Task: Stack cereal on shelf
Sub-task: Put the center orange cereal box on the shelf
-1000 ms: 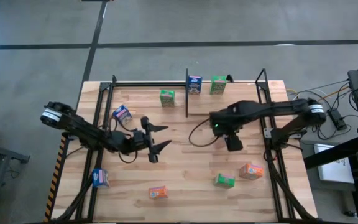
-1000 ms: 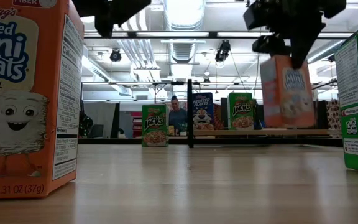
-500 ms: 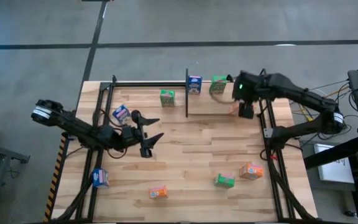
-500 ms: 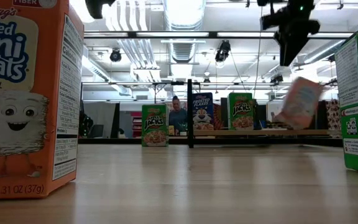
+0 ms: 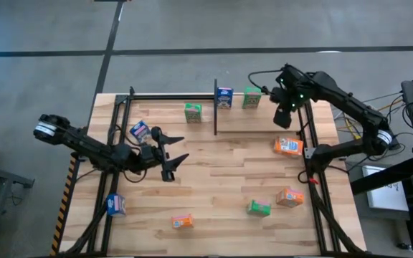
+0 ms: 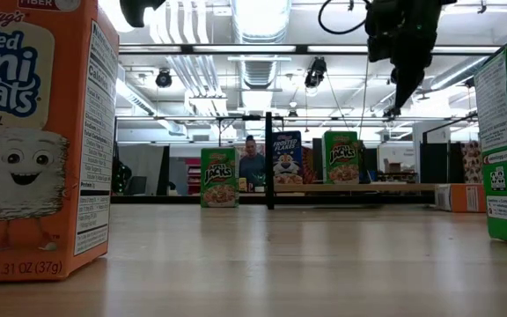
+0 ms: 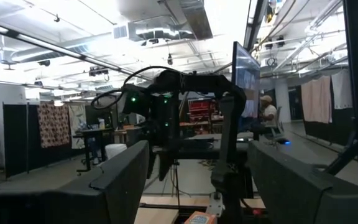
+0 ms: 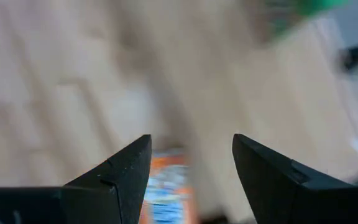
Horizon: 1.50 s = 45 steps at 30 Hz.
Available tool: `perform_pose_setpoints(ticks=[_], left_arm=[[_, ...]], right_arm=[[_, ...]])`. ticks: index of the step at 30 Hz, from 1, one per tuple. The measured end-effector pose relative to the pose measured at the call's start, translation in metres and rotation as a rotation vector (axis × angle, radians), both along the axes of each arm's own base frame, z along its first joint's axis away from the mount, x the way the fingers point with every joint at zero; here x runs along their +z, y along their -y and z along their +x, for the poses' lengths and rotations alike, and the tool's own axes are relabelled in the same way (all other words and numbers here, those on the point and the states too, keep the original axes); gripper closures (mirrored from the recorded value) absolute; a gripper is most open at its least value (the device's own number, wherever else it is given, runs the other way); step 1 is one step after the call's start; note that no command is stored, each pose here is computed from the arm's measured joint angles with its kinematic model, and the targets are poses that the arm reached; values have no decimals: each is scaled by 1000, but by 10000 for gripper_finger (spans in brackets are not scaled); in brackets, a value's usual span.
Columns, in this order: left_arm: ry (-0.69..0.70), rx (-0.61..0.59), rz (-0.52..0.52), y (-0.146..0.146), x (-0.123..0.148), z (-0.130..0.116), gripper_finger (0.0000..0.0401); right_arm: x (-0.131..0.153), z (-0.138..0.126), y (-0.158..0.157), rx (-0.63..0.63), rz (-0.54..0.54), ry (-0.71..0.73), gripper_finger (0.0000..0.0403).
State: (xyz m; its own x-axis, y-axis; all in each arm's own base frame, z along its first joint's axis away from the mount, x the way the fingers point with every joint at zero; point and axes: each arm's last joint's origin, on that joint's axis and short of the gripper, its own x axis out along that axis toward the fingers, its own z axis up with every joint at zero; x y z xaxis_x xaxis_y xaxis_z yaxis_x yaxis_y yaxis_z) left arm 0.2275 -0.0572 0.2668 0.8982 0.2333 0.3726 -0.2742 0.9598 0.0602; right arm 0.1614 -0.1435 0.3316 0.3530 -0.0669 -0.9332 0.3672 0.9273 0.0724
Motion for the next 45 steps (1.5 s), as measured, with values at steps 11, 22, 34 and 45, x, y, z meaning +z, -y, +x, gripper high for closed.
perform_pose_setpoints(ticks=[11, 22, 34, 45], left_arm=[[-39, 0, 15, 0, -3, 1, 145], [-34, 1, 13, 0, -2, 1, 145], [-28, -6, 4, 1, -1, 1, 145], [-28, -9, 3, 1, -1, 1, 145]], right_arm=[[-67, 3, -68, -140, 131, -209, 208], [-129, -11, -91, -231, -94, -486, 386], [-145, -2, -88, -341, -94, -494, 394], [-158, 21, -85, -400, -19, -419, 394]])
